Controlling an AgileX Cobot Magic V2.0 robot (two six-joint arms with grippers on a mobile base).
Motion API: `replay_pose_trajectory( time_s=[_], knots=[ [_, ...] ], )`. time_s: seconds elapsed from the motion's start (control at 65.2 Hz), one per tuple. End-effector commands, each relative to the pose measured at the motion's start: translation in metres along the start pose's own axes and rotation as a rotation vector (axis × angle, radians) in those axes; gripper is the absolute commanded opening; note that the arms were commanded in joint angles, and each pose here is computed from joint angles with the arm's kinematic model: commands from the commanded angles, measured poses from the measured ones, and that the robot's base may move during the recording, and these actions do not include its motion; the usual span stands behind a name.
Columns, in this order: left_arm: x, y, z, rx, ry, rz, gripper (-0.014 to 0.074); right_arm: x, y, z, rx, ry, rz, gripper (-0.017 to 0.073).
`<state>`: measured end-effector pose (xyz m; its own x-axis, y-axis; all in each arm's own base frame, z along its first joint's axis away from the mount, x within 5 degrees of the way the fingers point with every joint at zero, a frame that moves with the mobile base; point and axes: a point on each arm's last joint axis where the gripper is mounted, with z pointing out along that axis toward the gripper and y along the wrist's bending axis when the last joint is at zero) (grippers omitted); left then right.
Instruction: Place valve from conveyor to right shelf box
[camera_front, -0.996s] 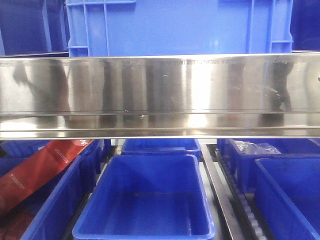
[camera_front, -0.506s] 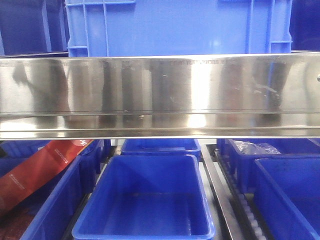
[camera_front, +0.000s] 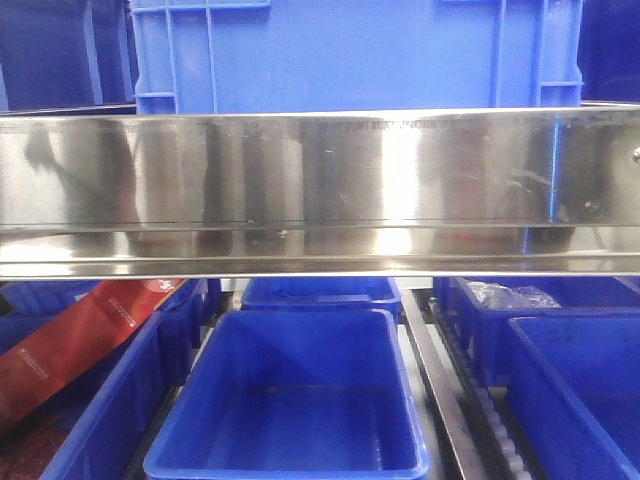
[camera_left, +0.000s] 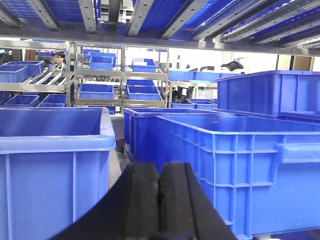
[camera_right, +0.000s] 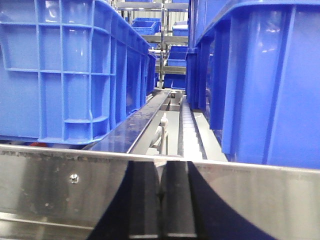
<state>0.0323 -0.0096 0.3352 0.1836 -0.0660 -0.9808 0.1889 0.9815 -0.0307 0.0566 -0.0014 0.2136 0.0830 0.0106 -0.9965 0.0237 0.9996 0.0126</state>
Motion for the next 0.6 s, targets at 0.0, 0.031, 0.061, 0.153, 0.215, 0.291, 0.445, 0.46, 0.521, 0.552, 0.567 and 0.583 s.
replay_pose_trajectory(
  time_s=[0.0, 0.031, 0.061, 0.153, 0.215, 0.291, 0.445, 0.46, 0.521, 0.552, 0.567, 0.583],
  knots=[
    [-0.0016, 0.0003, -0.0013, -0.004, -0.021, 0.004, -0.0111, -0.0016, -0.0002, -0.0006, 0.004, -0.026, -0.031, -0.0164],
    [-0.0016, 0.0003, -0.0013, -0.004, -0.021, 0.004, -0.0111, -0.0016, -0.0003, -0.0006, 0.005, -0.026, -0.045, -0.0164],
    [-0.0016, 0.0003, -0.0013, -0.004, -0.021, 0.004, -0.0111, -0.0016, -0.0005, -0.0006, 0.010, -0.026, -0.056, -0.0164],
    [-0.0016, 0.0003, -0.0013, -0.004, -0.021, 0.004, -0.0111, -0.0014, -0.0012, -0.0006, 0.021, -0.024, -0.056, -0.0164],
    [-0.0016, 0.0003, -0.0013, -0.004, -0.021, 0.004, -0.0111, -0.0014, -0.0014, -0.0006, 0.025, -0.024, -0.057, -0.0164],
    [-0.0016, 0.0003, -0.0013, -0.004, -0.021, 0.004, -0.0111, -0.0006, -0.0014, -0.0006, 0.026, -0.015, -0.057, -0.0164],
    [-0.0016, 0.0003, -0.0013, -0.004, -0.021, 0.004, -0.0111, -0.0004, -0.0014, -0.0006, 0.025, -0.012, -0.057, -0.0164],
    [-0.0016, 0.0003, -0.0013, -0.004, -0.021, 0.004, -0.0111, -0.0004, -0.0014, -0.0006, 0.025, -0.012, -0.057, -0.0164],
    [-0.0016, 0.0003, -0.0013, -0.004, -0.021, 0.004, -0.0111, -0.0004, -0.0014, -0.0006, 0.025, -0.012, -0.057, -0.0164],
    [-0.0016, 0.0003, -0.0013, -0.004, -0.021, 0.004, -0.0111, -0.0007, -0.0014, -0.0006, 0.026, -0.015, -0.057, -0.0164],
    [-0.0016, 0.0003, -0.0013, -0.004, -0.021, 0.004, -0.0111, -0.0007, -0.0014, -0.0006, 0.026, -0.015, -0.057, -0.0164],
    [-0.0016, 0.0003, -0.0013, -0.004, -0.021, 0.004, -0.0111, -0.0007, -0.0014, -0.0006, 0.026, -0.015, -0.057, -0.0164]
  ],
)
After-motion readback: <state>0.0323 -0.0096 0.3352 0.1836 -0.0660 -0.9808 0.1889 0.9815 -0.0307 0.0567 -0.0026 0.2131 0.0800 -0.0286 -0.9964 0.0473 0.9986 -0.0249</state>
